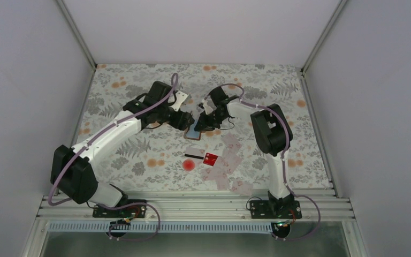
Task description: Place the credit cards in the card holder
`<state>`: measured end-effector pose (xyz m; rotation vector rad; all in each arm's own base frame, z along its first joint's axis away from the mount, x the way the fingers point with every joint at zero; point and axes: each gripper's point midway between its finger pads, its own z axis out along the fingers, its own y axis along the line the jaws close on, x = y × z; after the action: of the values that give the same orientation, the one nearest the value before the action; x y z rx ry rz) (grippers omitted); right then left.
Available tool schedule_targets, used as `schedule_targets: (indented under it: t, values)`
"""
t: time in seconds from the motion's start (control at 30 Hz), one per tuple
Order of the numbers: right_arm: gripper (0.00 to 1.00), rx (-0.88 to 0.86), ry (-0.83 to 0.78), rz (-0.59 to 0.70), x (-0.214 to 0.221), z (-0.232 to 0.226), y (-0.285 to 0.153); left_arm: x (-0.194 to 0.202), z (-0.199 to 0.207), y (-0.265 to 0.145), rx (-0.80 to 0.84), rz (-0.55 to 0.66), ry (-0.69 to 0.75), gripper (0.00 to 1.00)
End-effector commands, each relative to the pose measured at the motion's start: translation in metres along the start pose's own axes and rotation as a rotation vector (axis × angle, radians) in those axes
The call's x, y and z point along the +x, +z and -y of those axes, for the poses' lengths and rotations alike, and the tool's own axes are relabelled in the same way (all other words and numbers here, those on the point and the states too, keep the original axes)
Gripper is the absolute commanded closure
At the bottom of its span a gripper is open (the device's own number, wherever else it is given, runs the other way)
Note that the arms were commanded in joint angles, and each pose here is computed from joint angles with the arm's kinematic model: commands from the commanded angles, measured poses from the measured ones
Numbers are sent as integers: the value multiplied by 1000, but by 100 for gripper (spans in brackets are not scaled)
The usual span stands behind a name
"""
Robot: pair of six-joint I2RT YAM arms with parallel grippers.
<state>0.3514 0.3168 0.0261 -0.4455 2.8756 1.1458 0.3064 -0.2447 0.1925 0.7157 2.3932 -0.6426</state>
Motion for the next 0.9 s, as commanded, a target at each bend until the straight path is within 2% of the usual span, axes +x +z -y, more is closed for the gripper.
schedule_targets:
  t: [0.0, 0.2, 0.37, 0.47, 0.6, 0.7, 0.87]
  values:
    - [84, 126, 35, -13, 5, 15, -10, -22, 20, 8, 70, 38, -9, 27]
    - [83, 82, 7, 18, -5, -6, -23, -33, 28, 35, 68, 13, -60, 30]
    - [83, 62, -12, 41, -9, -20, -35, -52, 32, 44, 84, 55, -100, 32]
    - [82, 31, -36, 60, -11, -34, -47, -57, 34, 41, 72, 77, -75, 32]
    - [79, 59, -58, 92, -8, -44, -71, -57, 42, 32, 50, 94, 25, 31]
    - [75, 144, -71, 118, 4, -41, -93, -45, 43, 33, 17, 71, 82, 31]
    - [58, 307, -2, 124, 51, -19, -123, -26, 49, 45, 8, 23, 93, 31]
